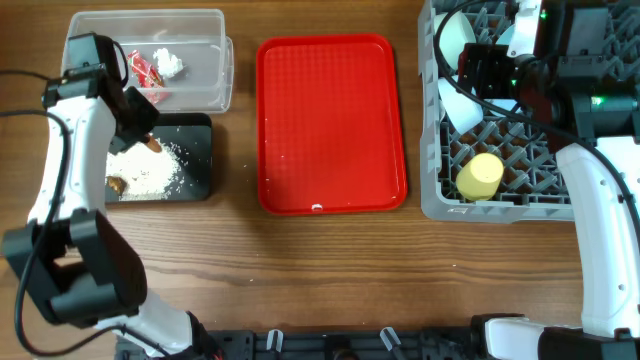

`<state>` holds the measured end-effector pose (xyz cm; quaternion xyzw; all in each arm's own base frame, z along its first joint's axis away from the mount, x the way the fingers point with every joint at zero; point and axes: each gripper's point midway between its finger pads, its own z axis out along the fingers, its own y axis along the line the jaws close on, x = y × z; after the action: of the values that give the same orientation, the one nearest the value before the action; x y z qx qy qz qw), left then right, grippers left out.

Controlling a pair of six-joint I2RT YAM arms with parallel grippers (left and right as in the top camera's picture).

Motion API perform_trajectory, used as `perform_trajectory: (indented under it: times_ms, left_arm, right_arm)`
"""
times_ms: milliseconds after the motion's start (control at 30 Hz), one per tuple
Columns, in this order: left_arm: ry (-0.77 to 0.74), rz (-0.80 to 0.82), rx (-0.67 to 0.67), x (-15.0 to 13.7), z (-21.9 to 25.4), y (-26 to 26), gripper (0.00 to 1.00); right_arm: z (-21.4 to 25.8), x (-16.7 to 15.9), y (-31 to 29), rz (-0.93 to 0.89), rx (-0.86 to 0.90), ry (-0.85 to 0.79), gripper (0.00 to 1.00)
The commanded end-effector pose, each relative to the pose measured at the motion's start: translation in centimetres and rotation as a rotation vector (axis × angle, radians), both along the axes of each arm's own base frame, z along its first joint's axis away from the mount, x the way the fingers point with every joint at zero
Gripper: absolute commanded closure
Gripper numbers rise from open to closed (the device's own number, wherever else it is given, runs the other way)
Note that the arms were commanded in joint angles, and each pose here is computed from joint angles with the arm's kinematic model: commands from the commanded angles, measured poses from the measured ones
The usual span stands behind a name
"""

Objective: Sort waste into correct bins and load items into the dishwasher rack
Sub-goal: 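Carry the carrot with left gripper and drop it onto the black tray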

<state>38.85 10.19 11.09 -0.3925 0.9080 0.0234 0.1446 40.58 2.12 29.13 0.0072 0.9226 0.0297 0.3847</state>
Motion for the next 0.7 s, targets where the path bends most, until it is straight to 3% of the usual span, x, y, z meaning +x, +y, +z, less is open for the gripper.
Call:
perform_trajectory:
  times_ms: [0,333,533,567,667]
  left_arm:
    - [0.019,0.163,-0.061,0.4,-2.4,-0.1,0.96]
    - [0.086,0.602,-0.054,-0.4,-8.1,1.4,0.96]
    - [0.075,0.681,-0.021,-0.3,-9.1,2.1,0.95]
    - [0.068,0.681,-0.022,-0.1,-9.1,2.2,0.9]
    - [0.065,0.67,-0.022,0.0,-9.1,2.2,0.48]
  right_arm:
    - [-0.4,0.1,-0.2,-0.018,-0.005,0.012,0.0]
    - [-0.6,-0.1,-0.2,-0.019,-0.003,0.024,0.0]
    - [-0.7,-0.2,-0.2,-0.02,-0.004,0.029,0.0]
    - [-0.7,-0.2,-0.2,-0.019,-0.004,0.03,0.0]
    - [-0.7,-0.2,-0.2,-0.02,-0.004,0.029,0.0]
